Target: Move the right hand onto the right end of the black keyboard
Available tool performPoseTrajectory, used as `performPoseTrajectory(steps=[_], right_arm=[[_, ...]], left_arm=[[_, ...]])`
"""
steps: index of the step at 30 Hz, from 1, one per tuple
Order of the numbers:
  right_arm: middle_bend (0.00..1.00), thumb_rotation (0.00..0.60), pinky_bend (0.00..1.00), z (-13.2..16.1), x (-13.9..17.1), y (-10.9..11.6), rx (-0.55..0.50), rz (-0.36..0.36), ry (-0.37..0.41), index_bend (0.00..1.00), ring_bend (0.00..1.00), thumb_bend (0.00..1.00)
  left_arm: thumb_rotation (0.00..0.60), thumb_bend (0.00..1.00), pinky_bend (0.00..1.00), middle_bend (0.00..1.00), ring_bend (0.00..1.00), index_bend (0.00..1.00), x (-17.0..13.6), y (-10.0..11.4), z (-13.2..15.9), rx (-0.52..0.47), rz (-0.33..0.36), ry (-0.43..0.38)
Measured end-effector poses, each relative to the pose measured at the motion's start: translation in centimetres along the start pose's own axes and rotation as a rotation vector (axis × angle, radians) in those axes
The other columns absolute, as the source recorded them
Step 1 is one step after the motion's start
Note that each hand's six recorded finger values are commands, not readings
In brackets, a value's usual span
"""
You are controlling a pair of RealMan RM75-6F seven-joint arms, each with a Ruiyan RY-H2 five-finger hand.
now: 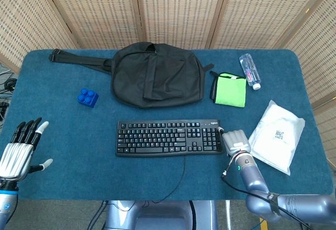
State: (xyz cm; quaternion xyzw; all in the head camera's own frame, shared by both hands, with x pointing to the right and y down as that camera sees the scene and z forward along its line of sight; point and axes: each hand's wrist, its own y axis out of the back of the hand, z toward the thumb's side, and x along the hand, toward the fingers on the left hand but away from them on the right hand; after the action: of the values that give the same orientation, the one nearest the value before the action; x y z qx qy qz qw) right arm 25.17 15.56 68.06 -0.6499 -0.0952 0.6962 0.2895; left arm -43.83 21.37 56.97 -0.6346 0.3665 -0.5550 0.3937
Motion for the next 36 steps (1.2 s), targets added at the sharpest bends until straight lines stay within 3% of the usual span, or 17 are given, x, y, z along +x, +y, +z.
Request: performPoseTrajectory(steps=[36], right_arm=[[0.71,0.600,0.46,0.9,-0.7,-1.1,0.013,0.044,0.003,0.02,0.62,0.75]], left_arm=[[0.600,0.00,0.00,0.00,0.00,0.00,0.1,-0.2,0.0,-0.004,-0.009,-0.002]])
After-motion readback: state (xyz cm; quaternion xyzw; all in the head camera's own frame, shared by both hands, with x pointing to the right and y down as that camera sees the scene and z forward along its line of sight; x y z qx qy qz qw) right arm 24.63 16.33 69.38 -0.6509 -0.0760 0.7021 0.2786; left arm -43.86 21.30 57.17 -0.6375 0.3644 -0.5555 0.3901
